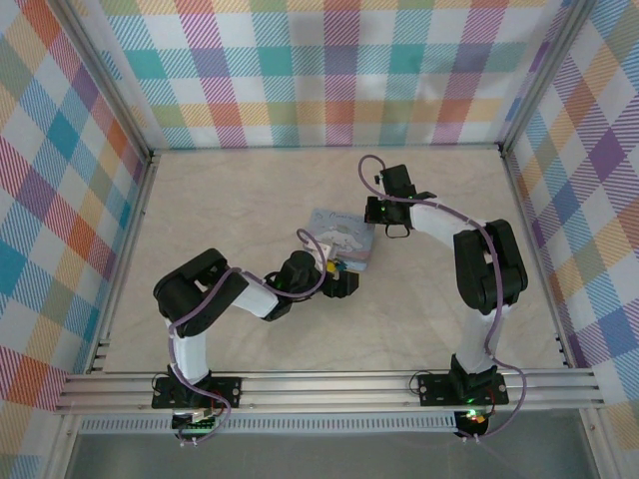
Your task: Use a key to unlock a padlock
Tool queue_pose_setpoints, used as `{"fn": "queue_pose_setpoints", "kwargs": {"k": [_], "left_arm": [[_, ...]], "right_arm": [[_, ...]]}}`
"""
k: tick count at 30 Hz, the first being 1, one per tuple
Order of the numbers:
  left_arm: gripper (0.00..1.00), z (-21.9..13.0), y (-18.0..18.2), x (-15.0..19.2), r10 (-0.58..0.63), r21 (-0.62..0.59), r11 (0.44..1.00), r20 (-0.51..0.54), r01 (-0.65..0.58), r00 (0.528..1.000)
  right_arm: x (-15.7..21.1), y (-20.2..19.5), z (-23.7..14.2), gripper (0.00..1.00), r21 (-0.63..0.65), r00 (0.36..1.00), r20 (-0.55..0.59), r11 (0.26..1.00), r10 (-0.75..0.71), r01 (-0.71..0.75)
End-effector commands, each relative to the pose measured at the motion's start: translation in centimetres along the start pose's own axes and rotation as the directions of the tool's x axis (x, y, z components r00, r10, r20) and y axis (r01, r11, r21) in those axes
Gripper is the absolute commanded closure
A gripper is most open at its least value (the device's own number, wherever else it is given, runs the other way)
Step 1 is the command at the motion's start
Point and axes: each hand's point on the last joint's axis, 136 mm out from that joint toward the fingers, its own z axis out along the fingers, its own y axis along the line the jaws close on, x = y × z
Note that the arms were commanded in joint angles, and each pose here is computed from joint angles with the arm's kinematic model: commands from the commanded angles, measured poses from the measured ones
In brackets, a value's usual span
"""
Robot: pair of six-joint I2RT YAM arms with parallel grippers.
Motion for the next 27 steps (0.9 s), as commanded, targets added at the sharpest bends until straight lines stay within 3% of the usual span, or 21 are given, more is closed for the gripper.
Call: {"fn": "queue_pose_setpoints", "kwargs": {"k": [1, 8, 16, 27], "left_arm": [[0.09, 0.3, 0.4, -0.8, 0.044, -0.029, 0.999, 0.079, -0.042, 0.996], [0.08, 1.0, 1.4, 0.0, 0.023, -0.058, 0.998, 0.069, -0.019, 0.997], [0.14, 0.1, -2.2, -0.9, 0.030, 0.152, 0.987, 0.085, -0.043, 0.996], [0.24, -0.8, -1.7, -1.7, -0.068, 0.209, 0.977, 0.097, 0.046, 0.993]], "right_arm": [[1.5, 0.6, 0.8, 1.00, -0.023, 0.999, -0.041, 1.000, 0.004, -0.005], [1.2, 0.9, 0.6, 1.00, -0.032, 1.000, -0.030, 0.999, 0.001, -0.001], [1.3, 1.0, 0.8, 1.00, -0.038, 0.999, -0.034, 0.999, 0.002, -0.003], [1.3, 1.0, 0.8, 1.00, -0.040, 0.999, -0.032, 0.999, 0.010, -0.011]]}}
